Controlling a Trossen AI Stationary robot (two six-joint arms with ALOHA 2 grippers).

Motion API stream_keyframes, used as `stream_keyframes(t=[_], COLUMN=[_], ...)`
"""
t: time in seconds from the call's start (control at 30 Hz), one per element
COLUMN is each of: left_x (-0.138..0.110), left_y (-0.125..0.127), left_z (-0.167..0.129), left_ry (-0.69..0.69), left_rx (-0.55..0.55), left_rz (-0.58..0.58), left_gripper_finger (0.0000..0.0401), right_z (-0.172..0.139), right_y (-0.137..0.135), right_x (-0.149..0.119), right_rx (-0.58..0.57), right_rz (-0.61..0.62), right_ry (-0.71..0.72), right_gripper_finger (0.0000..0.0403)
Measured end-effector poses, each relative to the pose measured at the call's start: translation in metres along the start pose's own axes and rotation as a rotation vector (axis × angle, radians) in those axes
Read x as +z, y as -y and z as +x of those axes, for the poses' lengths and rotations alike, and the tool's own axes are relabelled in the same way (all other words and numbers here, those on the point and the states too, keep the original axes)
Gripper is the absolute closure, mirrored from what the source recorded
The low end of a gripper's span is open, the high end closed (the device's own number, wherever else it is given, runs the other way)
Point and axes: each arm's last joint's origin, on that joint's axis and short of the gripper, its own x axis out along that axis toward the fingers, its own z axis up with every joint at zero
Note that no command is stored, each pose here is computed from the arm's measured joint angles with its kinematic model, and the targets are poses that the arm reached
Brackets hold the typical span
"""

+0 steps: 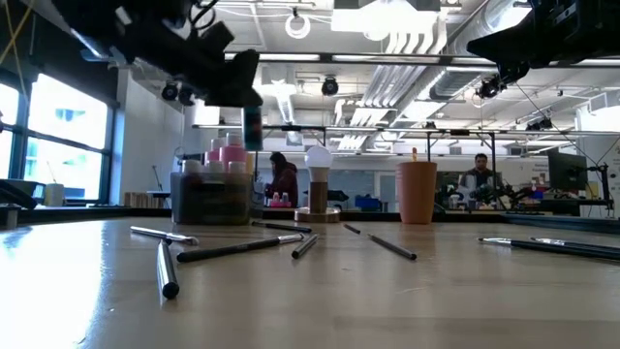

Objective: Pick & Place Paint Supplies
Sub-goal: Put the small blue paint bottle into the gray bin

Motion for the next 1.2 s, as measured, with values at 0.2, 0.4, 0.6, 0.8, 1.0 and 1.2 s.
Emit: stream_keyframes(t=[0.2,0.4,0.6,0.8,1.0,1.2], left_x=[-0.018,-0.027,-0.043,-0.058,-0.068,-0.070], left_y=[-0.005,-0.003,-0.001,-0.003,-0.008,-0.009], left_z=[0.000,0.005,0.013,0.025,0.033,0.035], left_ry=[0.036,0.006,-0.031,-0.061,-0.092,-0.100], left_rx=[0.117,0.131,0.202,0.234,0.229,0.229], left_rz=[-0.027,0.002,0.034,-0.019,-0.058,-0.079], left_gripper_finger=[0.0279,0.0279,0.0279,0.0279,0.0279,0.0279], right_z=[0.000,0.000,0.000,0.000,0.000,0.000], right_y=[0.000,0.000,0.000,0.000,0.000,0.000], right_x=[0.000,0.000,0.000,0.000,0.000,0.000], right_rx=[0.000,-0.001,0.000,0.000,-0.001,-0.001], right_rz=[0.000,0.000,0.000,0.000,0.000,0.000], right_ry=[0.000,0.000,0.001,0.002,0.001,-0.001], right_gripper_finger=[0.0401,0.0401,0.0401,0.0401,0.0401,0.0401])
